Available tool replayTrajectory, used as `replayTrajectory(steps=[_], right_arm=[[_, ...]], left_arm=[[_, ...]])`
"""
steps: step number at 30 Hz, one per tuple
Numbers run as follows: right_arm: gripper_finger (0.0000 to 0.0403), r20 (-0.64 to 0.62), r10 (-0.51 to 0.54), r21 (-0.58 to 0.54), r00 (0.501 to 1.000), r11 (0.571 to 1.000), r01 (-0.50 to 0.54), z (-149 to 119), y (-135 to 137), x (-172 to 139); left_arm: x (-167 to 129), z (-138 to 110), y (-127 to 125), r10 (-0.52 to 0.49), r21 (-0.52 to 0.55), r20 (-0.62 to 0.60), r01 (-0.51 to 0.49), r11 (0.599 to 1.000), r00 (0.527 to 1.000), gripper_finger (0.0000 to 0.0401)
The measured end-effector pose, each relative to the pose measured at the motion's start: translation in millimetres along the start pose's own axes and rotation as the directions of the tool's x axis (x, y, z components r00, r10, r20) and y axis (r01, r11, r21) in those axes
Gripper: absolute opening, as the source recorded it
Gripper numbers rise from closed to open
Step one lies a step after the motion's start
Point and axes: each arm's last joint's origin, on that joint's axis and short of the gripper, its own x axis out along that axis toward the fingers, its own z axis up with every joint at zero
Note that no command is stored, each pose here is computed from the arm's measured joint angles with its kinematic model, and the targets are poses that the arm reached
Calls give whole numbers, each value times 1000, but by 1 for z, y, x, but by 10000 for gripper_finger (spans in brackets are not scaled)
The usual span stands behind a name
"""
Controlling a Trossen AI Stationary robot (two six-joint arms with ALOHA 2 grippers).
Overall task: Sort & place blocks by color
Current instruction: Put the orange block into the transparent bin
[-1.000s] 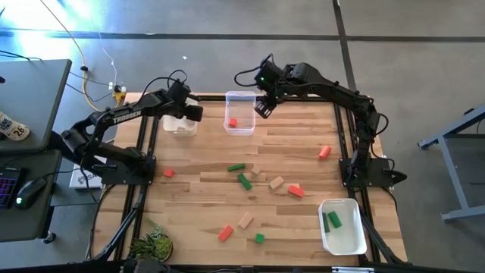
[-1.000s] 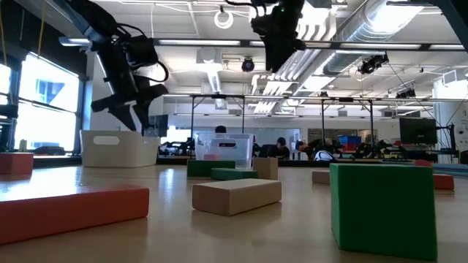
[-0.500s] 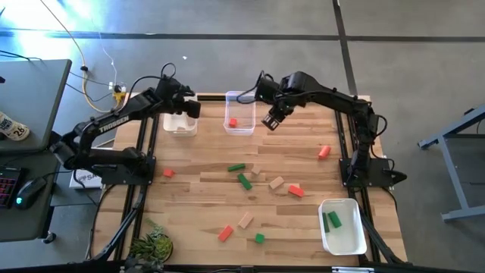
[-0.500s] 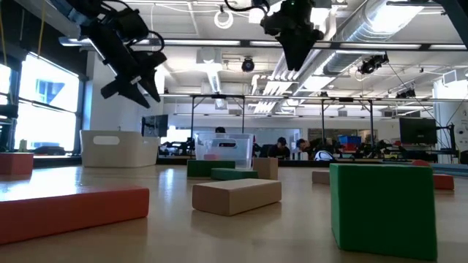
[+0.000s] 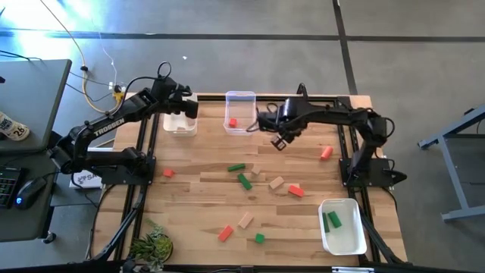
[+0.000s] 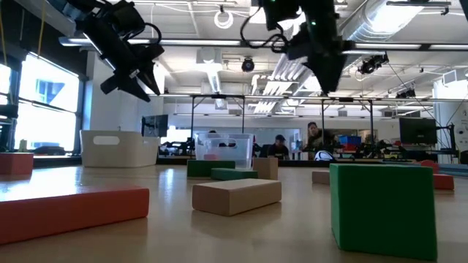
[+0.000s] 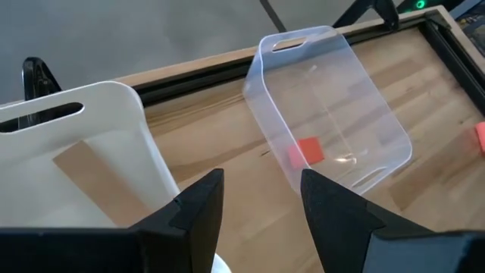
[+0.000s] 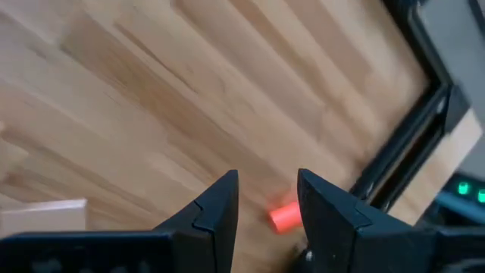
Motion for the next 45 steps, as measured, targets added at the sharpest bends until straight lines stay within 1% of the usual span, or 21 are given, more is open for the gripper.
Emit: replayTrajectory(steps=[5,8,10,14,17,22,26,27,30,32,37,40,45], right_arm=[[124,-56,-25,123,998,992,32,-30,-13,15],[124,-46,1,226,999,974,10,-45,-23,22],[124,-21,37,307,999,951,-29,-55,-29,26],[124,49,111,460,993,879,-121,-71,-39,36],[124,70,129,559,989,816,-146,-84,-46,46],[124,43,110,713,993,693,-107,-106,-56,65],[124,18,118,804,993,589,-85,-115,-57,79],[124,14,117,820,993,567,-78,-116,-57,82],[124,-6,127,848,992,526,-63,-119,-55,90],[124,-6,130,859,991,508,-61,-119,-54,95],[124,-32,112,861,993,508,-29,-124,-54,104],[124,-70,108,879,992,478,10,-128,-55,112],[124,-92,123,888,988,460,25,-130,-56,121]], left_arm=[[0,-2,-5,-14,36,-7,15,999,1000,163],[1,-4,-8,-25,49,-13,26,998,1000,163],[1,-5,-11,-32,57,-18,33,998,999,163],[1,-7,-15,-47,72,-26,49,996,999,163],[1,-9,-19,-58,85,-33,61,995,998,163],[1,-11,-24,-74,102,-42,78,992,996,163],[1,-12,-26,-75,110,-44,79,991,996,163],[1,-12,-26,-75,110,-44,79,991,996,163],[1,-12,-26,-75,110,-44,79,991,996,163],[1,-12,-26,-75,110,-43,79,991,996,163],[1,-12,-26,-76,110,-42,80,991,996,163],[1,-12,-27,-78,111,-37,82,990,996,163],[1,-12,-27,-75,111,-35,79,991,997,163]])
